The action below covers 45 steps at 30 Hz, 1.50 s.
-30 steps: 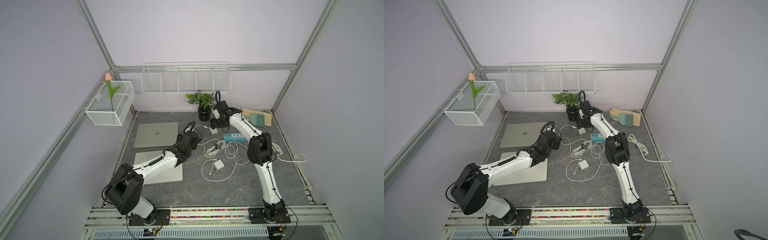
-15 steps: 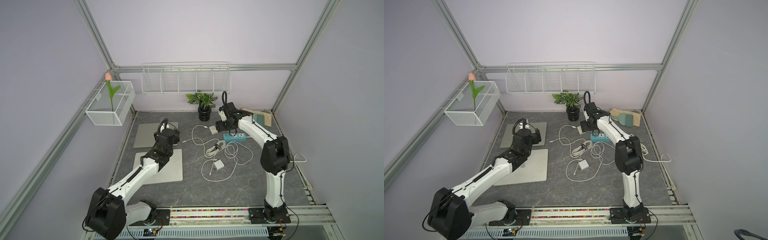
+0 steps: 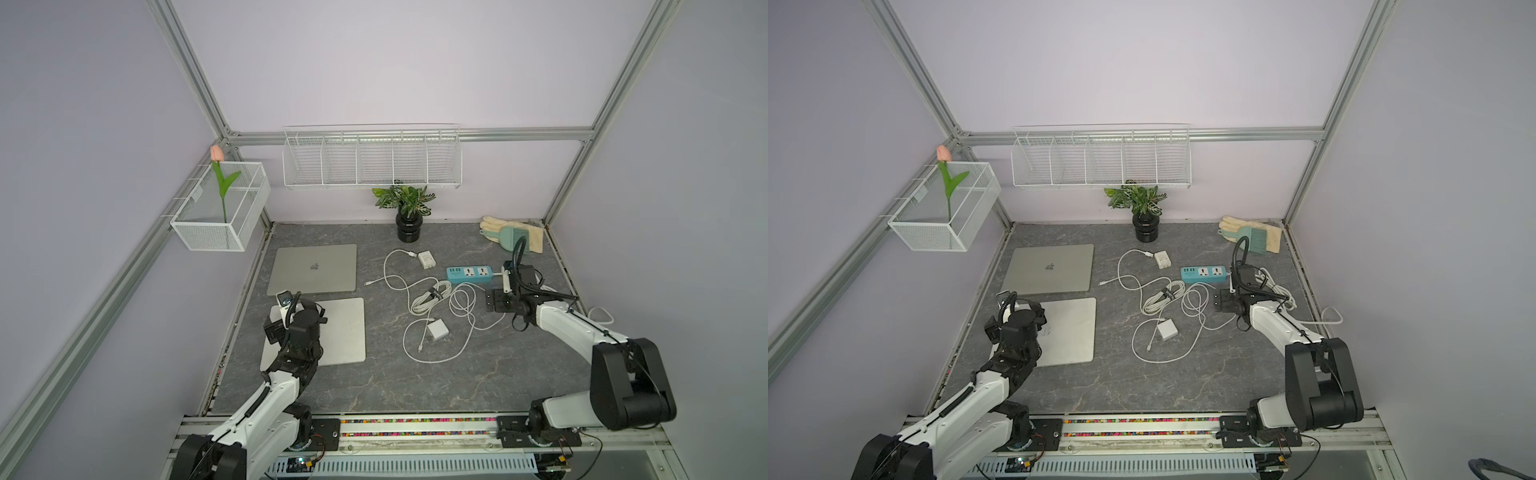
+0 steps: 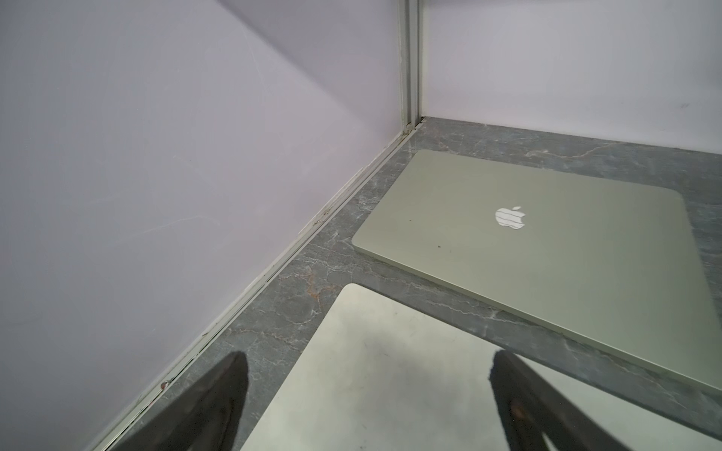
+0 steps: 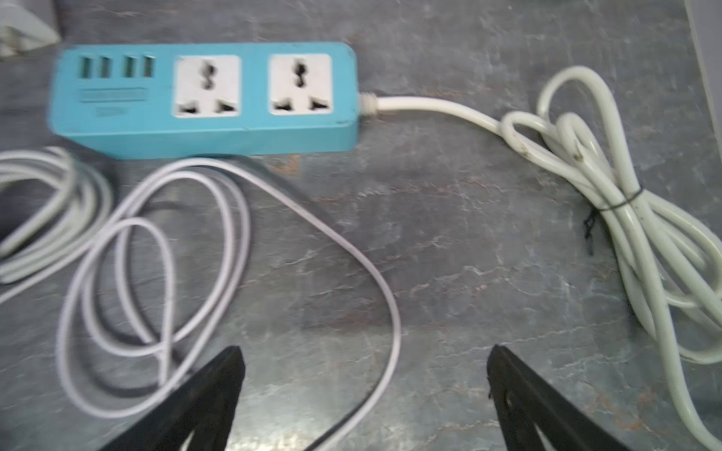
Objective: Unplug the laptop charger
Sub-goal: Reset both arms
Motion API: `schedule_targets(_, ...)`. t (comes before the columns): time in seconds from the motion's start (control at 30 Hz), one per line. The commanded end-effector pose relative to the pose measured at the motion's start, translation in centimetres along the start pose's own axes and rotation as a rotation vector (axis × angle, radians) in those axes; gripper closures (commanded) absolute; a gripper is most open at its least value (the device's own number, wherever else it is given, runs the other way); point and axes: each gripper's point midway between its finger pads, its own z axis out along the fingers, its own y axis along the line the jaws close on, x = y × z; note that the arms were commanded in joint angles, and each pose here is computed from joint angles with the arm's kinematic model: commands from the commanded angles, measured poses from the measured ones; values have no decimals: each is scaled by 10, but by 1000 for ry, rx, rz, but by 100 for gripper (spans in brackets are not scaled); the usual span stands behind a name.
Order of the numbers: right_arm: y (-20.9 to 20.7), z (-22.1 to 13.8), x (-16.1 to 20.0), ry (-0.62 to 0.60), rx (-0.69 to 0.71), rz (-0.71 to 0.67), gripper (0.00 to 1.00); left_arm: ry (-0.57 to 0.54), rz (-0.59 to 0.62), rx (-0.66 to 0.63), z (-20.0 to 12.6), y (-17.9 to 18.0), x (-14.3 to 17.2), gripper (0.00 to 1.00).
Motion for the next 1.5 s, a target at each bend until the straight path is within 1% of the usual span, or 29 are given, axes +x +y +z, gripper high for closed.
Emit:
schedule_targets(0.0, -18, 3, -42, -165, 59, 0, 1, -77, -63, 76, 9, -19, -23, 1)
schedule_targets(0.07, -27, 14, -41, -187, 41, 36, 3, -84, -42, 95, 15, -28, -26, 1)
schedule_targets(0.13, -30, 19, -43, -257, 13, 50, 4, -115, -38, 127, 19, -36, -28, 1)
schedule_targets(0.2, -30, 16, -46, -357, -15, 25, 10, -144, -45, 172, 23, -45, -31, 0)
schedule_targets(0.23, -30, 11, -49, -410, -20, 19, 11, -149, -45, 201, 25, -50, -32, 0)
schedule_targets(0.27, -30, 4, -52, -454, -24, 9, 11, -153, -33, 233, 26, -56, -32, 1)
schedule_targets(0.37, -28, -7, -50, -556, -53, 14, 11, -149, -12, 243, 29, -60, -33, 2)
schedule_targets(0.4, -25, -6, -49, -572, -71, 8, 11, -158, -15, 249, 30, -60, -31, 2)
schedule_targets(0.47, -19, 3, -48, -566, -105, -13, 11, -187, -46, 243, 34, -54, -26, 1)
schedule_targets(0.53, -19, 6, -47, -553, -102, -9, 11, -191, -61, 244, 39, -53, -17, 1)
schedule_targets(0.57, -21, 5, -44, -558, -97, -1, 11, -191, -51, 259, 41, -57, -14, 1)
schedule_targets(0.67, -18, 2, -39, -640, -105, -11, 11, -178, -4, 300, 48, -72, -10, 1)
schedule_targets(0.7, -22, 3, -37, -617, -87, 4, 11, -171, 0, 296, 51, -73, -10, 1)
schedule_targets(0.73, -27, 5, -37, -595, -64, 23, 11, -150, 7, 288, 54, -74, -9, 0)
schedule_targets(0.8, -33, 9, -40, -593, -33, 45, 11, -89, 29, 269, 67, -81, -12, 0)
schedule_targets(0.83, -33, 10, -39, -574, -37, 44, 11, -50, 26, 274, 75, -79, -9, 0)
schedule_targets(0.87, -32, 9, -39, -576, -38, 44, 11, -27, -10, 279, 81, -74, -10, 0)
schedule_targets(0.93, -32, 7, -39, -597, -37, 40, 11, 6, -11, 284, 81, -73, -7, 1)
schedule_targets(1.0, -30, 7, -39, -591, -45, 30, 11, -15, -11, 290, 81, -73, -8, 1)
schedule_targets(1.1, -13, 3, -37, -618, -109, -38, 11, 0, -13, 286, 81, -73, -7, 1)
schedule_targets(1.2, -12, -6, -33, -667, -82, -52, 11, 1, -13, 286, 81, -73, -8, 1)
schedule_targets(1.23, -11, -8, -32, -682, -92, -60, 11, -4, -14, 285, 81, -73, -8, 1)
schedule_targets(1.3, -8, -7, -33, -673, -102, -70, 11, -1, -14, 285, 81, -73, -8, 1)
schedule_targets(1.4, -10, 4, -36, -613, -101, -61, 11, -2, -14, 284, 81, -73, -8, 1)
schedule_targets(1.47, -18, 7, -38, -598, -75, -19, 11, -1, -13, 285, 81, -73, -8, 1)
